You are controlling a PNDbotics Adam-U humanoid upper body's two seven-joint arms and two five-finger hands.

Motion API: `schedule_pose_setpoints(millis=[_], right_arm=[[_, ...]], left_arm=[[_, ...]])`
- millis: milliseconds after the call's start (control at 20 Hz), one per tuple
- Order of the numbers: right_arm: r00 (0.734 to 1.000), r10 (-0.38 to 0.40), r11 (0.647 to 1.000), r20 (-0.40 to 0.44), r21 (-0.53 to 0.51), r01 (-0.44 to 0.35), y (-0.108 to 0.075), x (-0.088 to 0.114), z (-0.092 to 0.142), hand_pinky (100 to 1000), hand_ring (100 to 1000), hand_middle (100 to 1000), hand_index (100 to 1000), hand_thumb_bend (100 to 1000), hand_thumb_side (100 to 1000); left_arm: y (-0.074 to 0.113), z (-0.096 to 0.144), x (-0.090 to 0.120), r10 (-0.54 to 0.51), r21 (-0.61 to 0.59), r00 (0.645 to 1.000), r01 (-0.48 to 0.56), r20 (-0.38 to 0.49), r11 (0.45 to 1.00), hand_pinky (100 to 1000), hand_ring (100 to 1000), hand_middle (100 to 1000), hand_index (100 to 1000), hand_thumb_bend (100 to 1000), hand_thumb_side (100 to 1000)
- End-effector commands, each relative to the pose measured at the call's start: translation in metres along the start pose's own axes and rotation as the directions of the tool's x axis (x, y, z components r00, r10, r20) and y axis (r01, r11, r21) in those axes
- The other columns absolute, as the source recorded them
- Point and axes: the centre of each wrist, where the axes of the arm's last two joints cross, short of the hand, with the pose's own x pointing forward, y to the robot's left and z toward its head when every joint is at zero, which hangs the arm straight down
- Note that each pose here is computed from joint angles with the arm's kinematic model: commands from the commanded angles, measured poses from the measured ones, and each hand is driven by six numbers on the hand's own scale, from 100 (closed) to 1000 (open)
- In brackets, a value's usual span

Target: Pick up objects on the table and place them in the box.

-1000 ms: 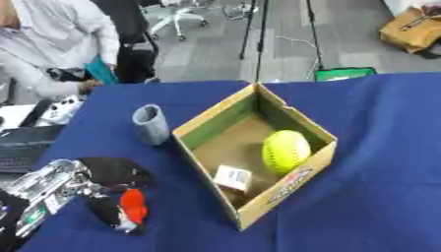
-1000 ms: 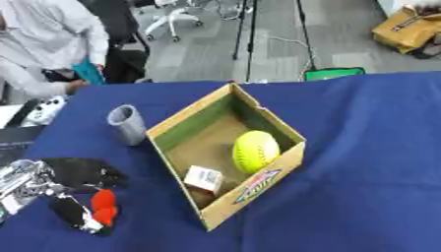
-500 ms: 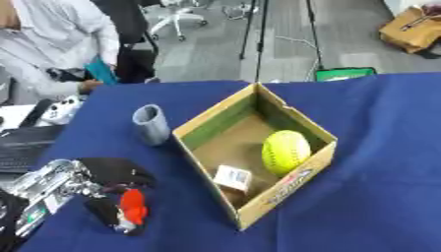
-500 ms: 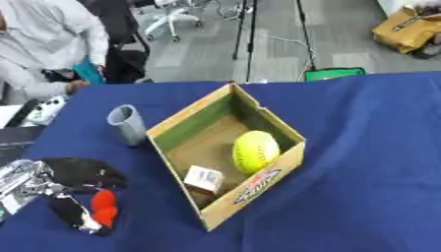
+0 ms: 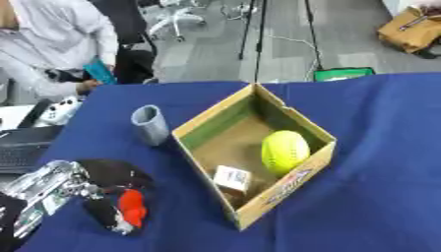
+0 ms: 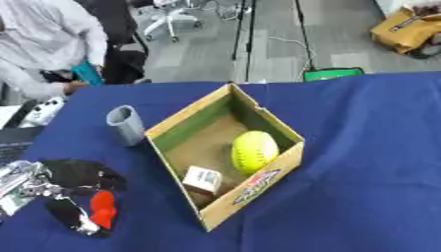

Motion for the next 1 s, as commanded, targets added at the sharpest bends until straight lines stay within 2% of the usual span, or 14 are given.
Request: schedule_pose_setpoints(millis=[50, 350, 1000], right_arm=[[1.0, -0.013, 0.999, 0.025, -0.03, 0.014, -0.0012, 0.0019, -0.011, 623, 471, 354, 468, 100, 586], [1.0, -0.012, 0.999, 0.025, -0.03, 0.013, -0.0013, 0.0018, -0.0112, 623, 471, 354, 467, 100, 586], [1.0, -0.012, 0.999, 0.025, -0.03, 0.013, -0.0013, 0.0018, -0.011, 623, 471, 354, 467, 100, 585]], left_arm=[[0.0008, 0.0116, -0.0122, -0.017, -0.004, 0.999, 0.017, -0.043, 1.0, 1000, 1000, 969, 1000, 691, 872], [-0.0043, 0.0152, -0.0157, -0.009, -0.008, 0.998, 0.009, -0.057, 1.0, 1000, 1000, 967, 1000, 684, 879], [-0.0028, 0.0151, -0.0156, -0.011, -0.001, 0.999, 0.011, -0.051, 1.0, 1000, 1000, 962, 1000, 673, 881]])
